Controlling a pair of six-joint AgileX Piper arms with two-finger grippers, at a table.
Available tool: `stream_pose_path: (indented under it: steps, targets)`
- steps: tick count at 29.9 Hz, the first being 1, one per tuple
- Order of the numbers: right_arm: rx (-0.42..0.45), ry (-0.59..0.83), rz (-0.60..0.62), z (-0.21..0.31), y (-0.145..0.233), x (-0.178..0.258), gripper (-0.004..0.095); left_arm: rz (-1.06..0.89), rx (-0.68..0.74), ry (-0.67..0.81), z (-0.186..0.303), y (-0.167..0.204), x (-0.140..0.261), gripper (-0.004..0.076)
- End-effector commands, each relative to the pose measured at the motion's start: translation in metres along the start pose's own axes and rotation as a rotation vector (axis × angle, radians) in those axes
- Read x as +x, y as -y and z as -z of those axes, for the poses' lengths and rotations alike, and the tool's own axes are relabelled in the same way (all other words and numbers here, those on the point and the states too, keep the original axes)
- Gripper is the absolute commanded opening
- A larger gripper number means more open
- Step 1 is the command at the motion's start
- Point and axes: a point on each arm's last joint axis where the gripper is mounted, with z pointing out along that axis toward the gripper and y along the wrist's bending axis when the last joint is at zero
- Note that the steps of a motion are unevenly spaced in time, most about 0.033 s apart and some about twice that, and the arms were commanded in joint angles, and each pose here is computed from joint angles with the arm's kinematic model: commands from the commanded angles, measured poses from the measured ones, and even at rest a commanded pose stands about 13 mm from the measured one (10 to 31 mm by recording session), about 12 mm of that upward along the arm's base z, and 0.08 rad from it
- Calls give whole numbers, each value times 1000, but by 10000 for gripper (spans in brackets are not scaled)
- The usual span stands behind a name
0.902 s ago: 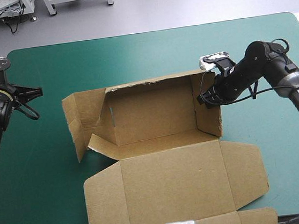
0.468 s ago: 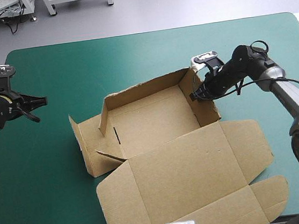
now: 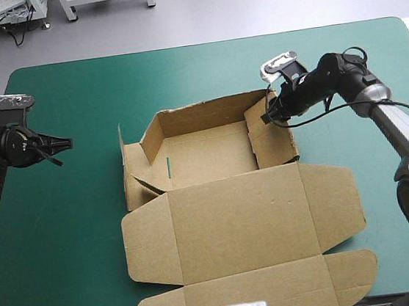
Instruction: Fold the box
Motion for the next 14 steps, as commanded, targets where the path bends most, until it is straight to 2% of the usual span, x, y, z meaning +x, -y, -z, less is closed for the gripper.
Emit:
stream_pose_path:
  steps: [1, 5, 11, 14]
  targets:
    - [52, 175, 42, 63, -7, -33, 436, -15, -13, 97, 17, -5, -10, 12]
    - [48, 176, 33, 99, -16, -42, 436, -19, -13, 97, 17, -5, -10, 12]
    - [46, 1, -27, 126, -25, -23, 433, -21, -13, 95, 17, -5, -10, 12]
    - [35, 16, -53, 133, -30, -20, 433, -21, -13, 95, 17, -5, -10, 12]
